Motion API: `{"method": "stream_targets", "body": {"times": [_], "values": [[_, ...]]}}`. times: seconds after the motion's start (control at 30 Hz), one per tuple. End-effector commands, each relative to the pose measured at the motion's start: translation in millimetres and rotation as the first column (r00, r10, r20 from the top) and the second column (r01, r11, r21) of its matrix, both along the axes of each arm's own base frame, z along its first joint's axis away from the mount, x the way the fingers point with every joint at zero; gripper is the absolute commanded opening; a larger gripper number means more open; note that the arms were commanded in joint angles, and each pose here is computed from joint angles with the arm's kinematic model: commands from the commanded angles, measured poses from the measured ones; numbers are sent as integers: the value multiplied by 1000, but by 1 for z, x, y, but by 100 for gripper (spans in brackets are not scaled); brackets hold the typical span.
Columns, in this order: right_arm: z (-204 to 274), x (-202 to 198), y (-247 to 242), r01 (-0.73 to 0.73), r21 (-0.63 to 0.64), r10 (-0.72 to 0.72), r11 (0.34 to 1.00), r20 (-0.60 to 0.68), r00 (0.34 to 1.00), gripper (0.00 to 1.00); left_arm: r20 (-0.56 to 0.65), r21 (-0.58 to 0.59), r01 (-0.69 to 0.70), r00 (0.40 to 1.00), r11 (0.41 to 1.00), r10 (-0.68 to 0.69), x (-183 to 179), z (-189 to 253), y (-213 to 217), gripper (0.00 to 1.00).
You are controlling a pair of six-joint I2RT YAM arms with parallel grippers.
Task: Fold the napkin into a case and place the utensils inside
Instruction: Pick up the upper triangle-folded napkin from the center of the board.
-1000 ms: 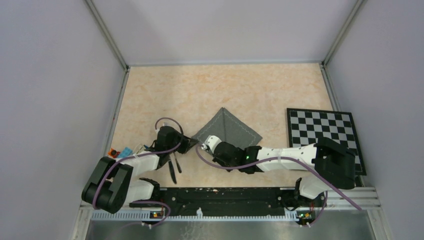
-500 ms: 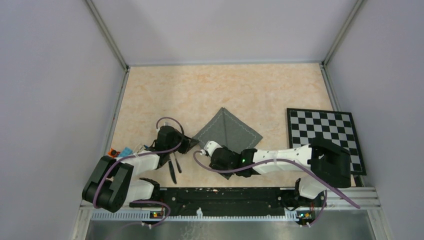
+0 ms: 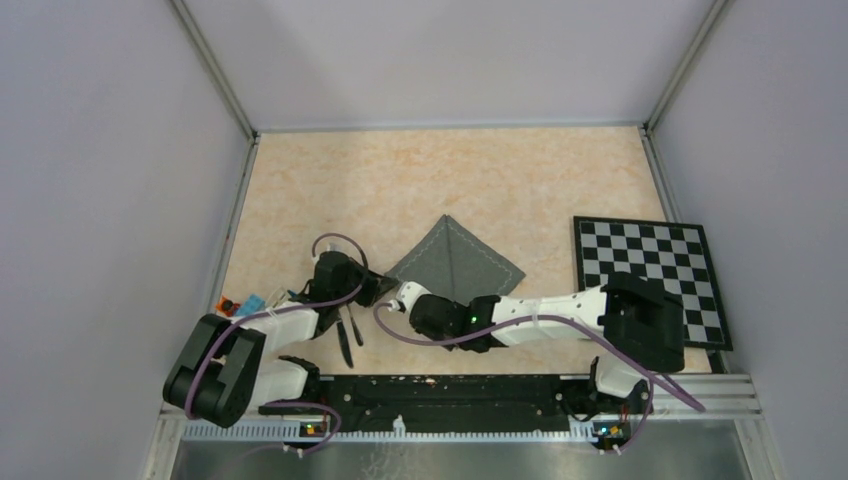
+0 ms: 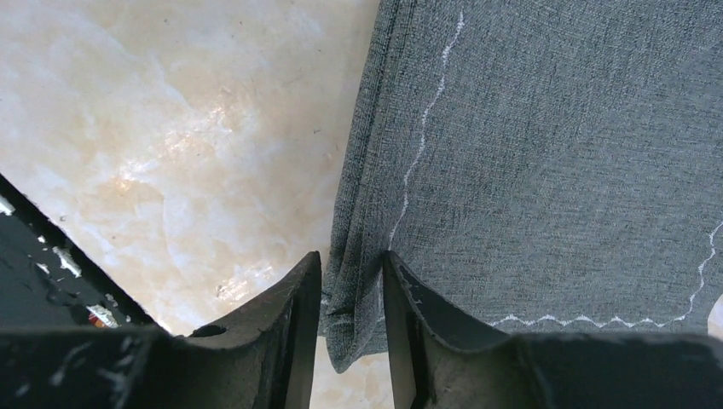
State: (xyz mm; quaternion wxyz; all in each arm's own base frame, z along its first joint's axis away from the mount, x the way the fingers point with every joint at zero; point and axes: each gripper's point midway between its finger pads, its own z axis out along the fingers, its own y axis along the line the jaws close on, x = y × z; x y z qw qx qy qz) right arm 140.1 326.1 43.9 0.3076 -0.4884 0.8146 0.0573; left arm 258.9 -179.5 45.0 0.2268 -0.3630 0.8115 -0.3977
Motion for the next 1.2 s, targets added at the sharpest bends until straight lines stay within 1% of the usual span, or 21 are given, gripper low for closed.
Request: {"method": "stream_targets", "body": {"times": [0.0,0.17,0.37,0.53,0.57,0.63,0.77,0.8,0.87,0.97,1.07,1.17], "values": [[5,3,11,-10,9,10,1000,32,999,33,60,-10,6,998,1000,-6,7,14,-2,0],[-3,-1,10,-30,9,30,1000,11,1000,40,61,-11,7,998,1000,-6,7,14,-2,0],[-19,-1,7,-30,-26,30,999,8,1000,44,63,-14,5,998,1000,-5,8,15,-2,0],[-29,5,-1,-1,-72,3,997,31,1000,44,62,-11,7,998,1000,-6,8,15,-2,0],[-31,5,-3,2,-79,0,997,34,999,42,62,-10,6,998,1000,-6,8,15,-2,0],[-36,7,-9,25,-101,-20,995,51,999,33,63,-10,8,998,1000,-8,8,15,-2,0],[-35,15,-19,73,-121,-59,990,117,991,2,57,-2,7,998,1000,-7,7,14,-2,0],[-31,17,-19,82,-113,-66,990,137,988,0,61,-2,10,998,1000,-10,7,15,-2,0],[-23,17,-14,81,-80,-70,993,136,988,0,74,2,14,997,1000,-14,10,20,-3,0],[-4,11,2,54,-10,-53,999,93,994,0,81,4,23,996,1000,-23,15,35,-5,0],[21,4,12,41,69,-45,997,49,998,0,108,1,31,994,1000,-31,20,62,-8,0],[46,-7,22,24,153,-23,988,-4,1000,0,98,17,-3,995,1000,1,17,84,-1,0]]}}
